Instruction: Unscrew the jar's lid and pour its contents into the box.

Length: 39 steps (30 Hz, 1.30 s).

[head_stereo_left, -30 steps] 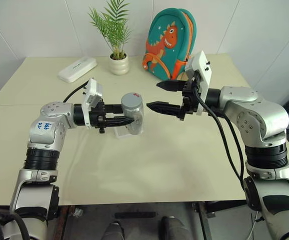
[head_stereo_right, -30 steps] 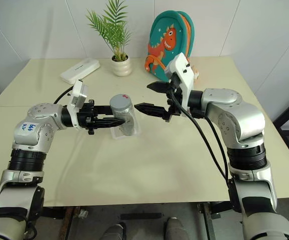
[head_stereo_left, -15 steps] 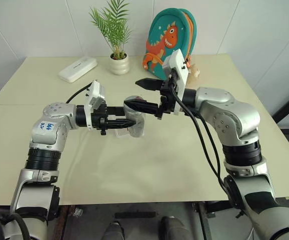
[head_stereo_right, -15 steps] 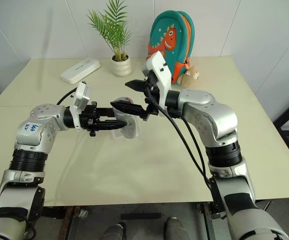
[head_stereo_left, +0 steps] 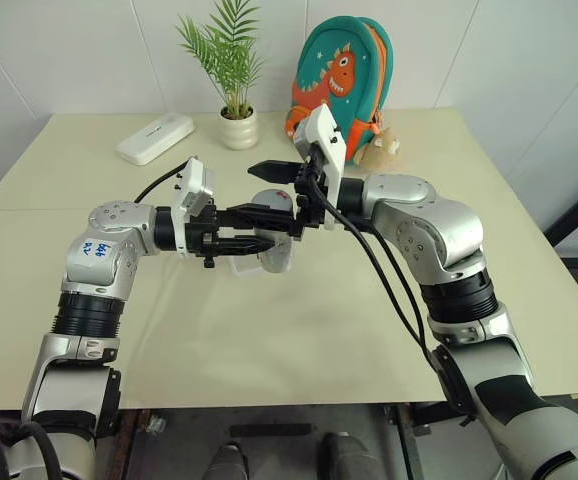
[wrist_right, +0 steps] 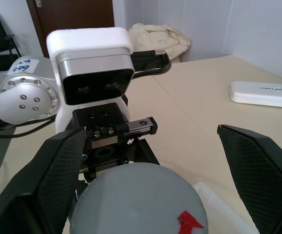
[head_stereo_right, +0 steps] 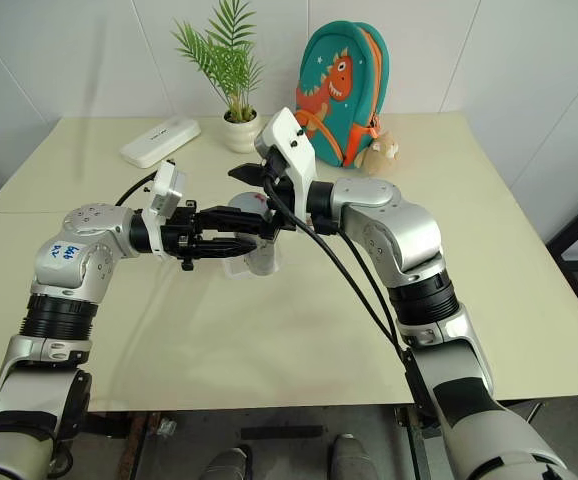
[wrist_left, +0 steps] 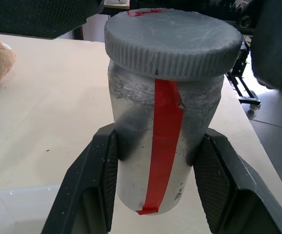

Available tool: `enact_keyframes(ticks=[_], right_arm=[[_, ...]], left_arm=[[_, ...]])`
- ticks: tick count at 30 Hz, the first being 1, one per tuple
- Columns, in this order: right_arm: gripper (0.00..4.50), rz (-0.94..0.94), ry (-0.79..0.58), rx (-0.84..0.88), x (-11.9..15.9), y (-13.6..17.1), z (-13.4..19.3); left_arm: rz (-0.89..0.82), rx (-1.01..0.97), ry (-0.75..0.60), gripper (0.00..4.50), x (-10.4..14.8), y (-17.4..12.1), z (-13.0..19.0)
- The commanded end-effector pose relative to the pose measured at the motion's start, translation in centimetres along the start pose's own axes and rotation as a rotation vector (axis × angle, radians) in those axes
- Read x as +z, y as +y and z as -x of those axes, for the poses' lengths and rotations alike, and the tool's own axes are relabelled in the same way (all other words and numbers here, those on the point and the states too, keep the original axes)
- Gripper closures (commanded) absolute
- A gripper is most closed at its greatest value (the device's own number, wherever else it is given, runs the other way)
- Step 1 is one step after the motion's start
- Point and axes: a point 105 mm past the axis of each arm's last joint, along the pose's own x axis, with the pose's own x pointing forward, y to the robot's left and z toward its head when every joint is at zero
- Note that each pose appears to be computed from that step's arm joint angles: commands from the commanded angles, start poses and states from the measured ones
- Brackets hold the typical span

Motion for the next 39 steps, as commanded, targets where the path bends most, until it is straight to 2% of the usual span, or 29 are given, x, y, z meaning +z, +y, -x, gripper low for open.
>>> enact_keyframes(ticks=[1,12,23,31,39], right_arm=[[0.00,0.039,-0.012,-0.013,0.5,-0.3,0.3],[0.00,0.059,0.022,-0.100,0.5,-1.9,2.9],[0.00,0.065,0.067,-0.154,0.5,-1.6,5.9],[0.00,0.083,0.069,-0.151,1.4,-0.9,7.0],[0.00,0.091,-0.002,-0.119,3.5,-0.1,6.6]], left_arm=[[-0.049,0.003,-0.013,2.64,1.1,0.1,0.2],[-0.047,0.012,-0.014,2.64,1.1,0.2,0.3],[-0.046,0.030,-0.015,2.64,0.9,0.7,0.5],[-0.049,0.031,-0.020,2.64,0.9,1.0,0.5],[-0.050,0.029,-0.017,2.64,0.9,1.0,0.5]])
